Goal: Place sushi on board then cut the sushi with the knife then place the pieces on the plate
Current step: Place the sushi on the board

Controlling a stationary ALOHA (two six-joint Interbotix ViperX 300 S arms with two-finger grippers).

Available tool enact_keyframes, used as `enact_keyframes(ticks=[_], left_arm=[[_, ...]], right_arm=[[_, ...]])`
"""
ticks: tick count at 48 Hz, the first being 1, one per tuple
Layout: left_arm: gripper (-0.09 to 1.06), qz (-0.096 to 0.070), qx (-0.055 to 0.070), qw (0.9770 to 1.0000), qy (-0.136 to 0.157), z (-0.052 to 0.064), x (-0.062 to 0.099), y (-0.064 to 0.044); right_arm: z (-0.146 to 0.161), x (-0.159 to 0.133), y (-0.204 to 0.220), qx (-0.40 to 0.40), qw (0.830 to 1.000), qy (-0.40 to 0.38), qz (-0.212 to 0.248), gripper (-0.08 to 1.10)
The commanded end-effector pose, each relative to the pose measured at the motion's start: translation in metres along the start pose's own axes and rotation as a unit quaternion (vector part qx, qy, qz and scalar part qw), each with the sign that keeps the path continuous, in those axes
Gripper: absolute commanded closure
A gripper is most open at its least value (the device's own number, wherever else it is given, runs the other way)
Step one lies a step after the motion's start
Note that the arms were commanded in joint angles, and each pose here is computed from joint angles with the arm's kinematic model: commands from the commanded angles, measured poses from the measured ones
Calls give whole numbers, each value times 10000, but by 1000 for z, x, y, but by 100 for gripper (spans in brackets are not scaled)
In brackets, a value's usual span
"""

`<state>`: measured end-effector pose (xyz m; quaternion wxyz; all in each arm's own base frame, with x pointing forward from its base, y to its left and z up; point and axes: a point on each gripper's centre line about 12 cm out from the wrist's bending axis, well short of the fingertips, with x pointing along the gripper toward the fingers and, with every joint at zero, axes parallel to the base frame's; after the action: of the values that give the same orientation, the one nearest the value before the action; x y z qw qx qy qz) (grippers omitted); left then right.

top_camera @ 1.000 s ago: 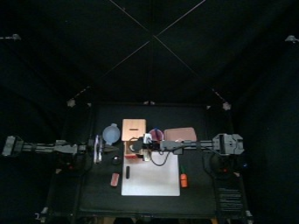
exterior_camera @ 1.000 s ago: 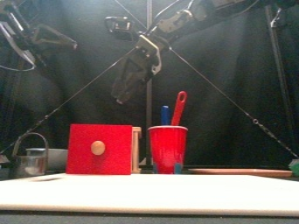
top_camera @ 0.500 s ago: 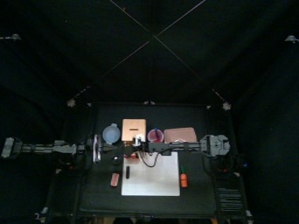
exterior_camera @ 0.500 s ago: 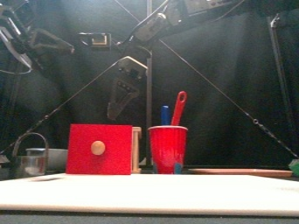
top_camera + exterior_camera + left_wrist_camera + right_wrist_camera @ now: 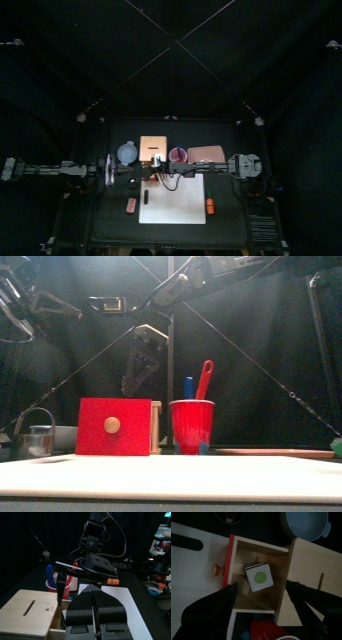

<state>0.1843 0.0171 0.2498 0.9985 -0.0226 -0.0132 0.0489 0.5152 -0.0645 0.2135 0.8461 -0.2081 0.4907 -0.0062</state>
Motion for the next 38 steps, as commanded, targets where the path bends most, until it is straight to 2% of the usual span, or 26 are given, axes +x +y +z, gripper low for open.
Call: enact_keyframes(ticks=[1,11,21,38], left_arm=[[92,36,8,9999,-94,5,1,1],[92,113,11,9999,-105,5,1,4],[92,121,3,9999,-90,4,0,4],[92,114,-12,9999,-67,3,0,4]], right_arm=[[9,-12,-11,41,9997,-204,-128,-1],[11,-4,-7,-258,9993,-251,-27,-1],[15,2,-3,-288,9990,-297,151,-1],[7,11,-7,-254,9994,-161,172,-1]])
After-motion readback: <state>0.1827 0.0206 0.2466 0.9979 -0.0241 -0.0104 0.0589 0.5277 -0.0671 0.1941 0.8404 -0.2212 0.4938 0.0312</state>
